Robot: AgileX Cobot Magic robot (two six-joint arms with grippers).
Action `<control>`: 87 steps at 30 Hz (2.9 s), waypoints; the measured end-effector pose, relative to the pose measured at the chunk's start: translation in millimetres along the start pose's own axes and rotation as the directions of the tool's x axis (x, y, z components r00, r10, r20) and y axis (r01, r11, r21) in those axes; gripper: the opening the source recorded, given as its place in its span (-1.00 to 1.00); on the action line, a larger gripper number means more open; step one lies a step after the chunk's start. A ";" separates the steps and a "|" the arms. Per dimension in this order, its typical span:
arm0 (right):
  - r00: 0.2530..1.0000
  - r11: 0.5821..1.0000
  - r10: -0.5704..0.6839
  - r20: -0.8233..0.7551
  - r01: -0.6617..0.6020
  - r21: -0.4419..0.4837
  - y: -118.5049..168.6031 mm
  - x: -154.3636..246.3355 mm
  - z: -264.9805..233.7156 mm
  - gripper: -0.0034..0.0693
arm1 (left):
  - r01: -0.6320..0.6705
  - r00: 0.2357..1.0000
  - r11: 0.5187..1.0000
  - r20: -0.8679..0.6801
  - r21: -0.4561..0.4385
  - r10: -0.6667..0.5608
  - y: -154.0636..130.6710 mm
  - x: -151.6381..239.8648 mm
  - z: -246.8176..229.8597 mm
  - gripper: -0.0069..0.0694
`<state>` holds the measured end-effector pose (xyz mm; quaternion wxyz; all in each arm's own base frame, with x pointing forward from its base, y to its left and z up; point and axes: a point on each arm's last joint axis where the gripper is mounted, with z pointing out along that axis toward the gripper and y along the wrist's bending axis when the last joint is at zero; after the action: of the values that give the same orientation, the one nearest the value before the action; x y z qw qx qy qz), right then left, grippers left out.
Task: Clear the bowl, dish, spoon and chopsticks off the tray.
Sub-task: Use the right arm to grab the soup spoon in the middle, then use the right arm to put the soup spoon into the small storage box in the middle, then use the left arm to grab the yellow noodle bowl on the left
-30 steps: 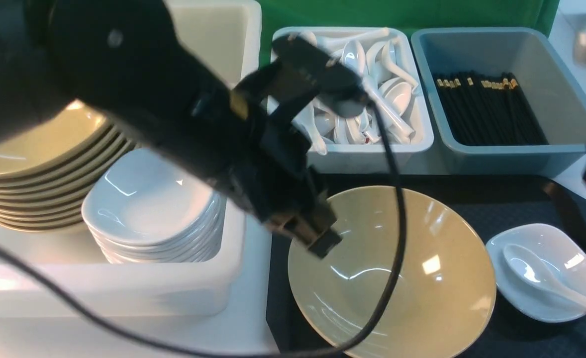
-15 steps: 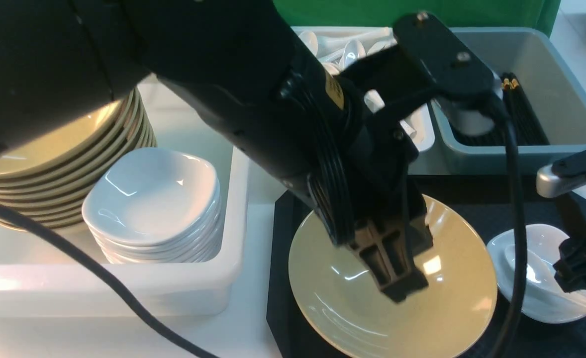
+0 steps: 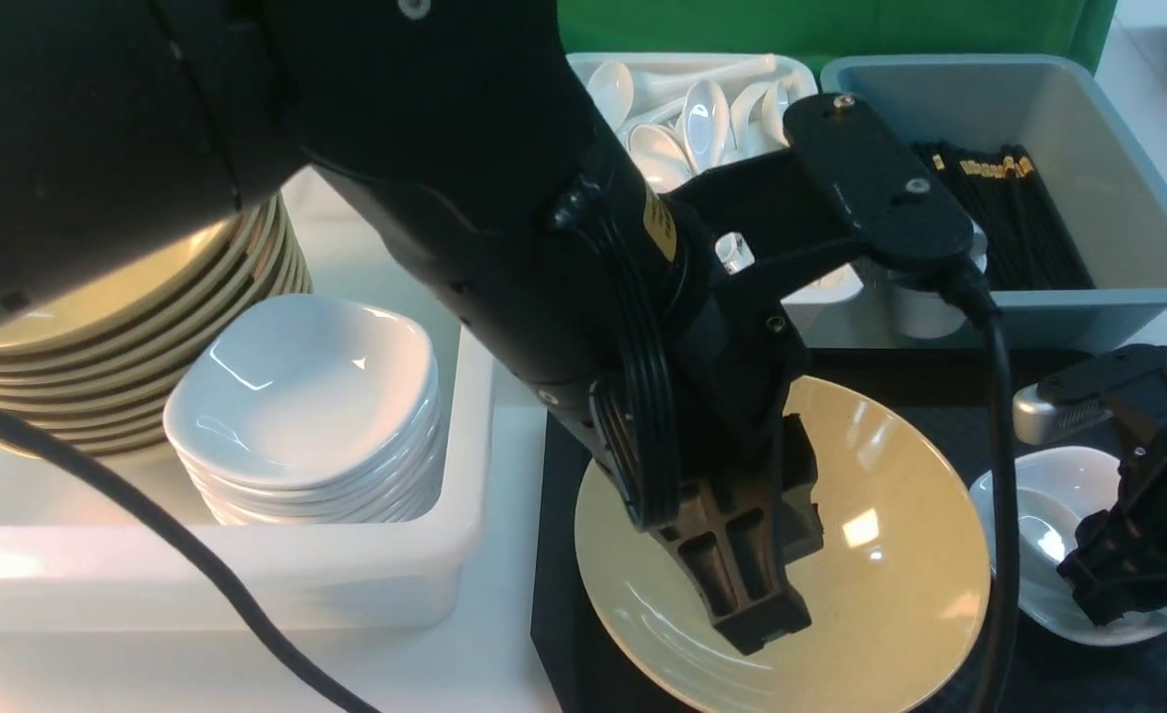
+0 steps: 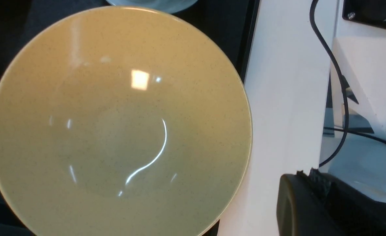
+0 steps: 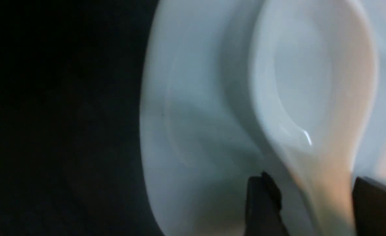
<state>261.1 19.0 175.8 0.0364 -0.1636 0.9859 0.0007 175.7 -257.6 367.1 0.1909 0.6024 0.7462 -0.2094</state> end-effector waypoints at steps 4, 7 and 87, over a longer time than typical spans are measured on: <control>1.000 1.000 -0.003 -0.004 0.003 -0.002 -1.1 -4.6 -5.1 -0.16 | -0.006 1.000 1.000 -0.009 -0.010 0.005 0.9 0.8 0.0 -0.85; 1.000 1.000 0.001 -0.001 -0.001 -0.004 -2.2 -10.0 -12.8 -0.62 | 0.008 1.000 0.999 -0.025 -0.037 -0.009 3.1 2.4 -0.6 -0.85; 0.820 0.953 -0.055 0.569 0.213 -0.215 62.1 -230.1 -172.6 0.41 | 0.521 0.853 0.828 0.158 -0.209 -0.497 13.6 114.4 -38.1 -0.85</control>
<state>445.9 149.6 363.8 0.2992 -0.2294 0.9086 0.1795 164.7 -140.7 336.5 0.2368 0.3427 0.8894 -0.1884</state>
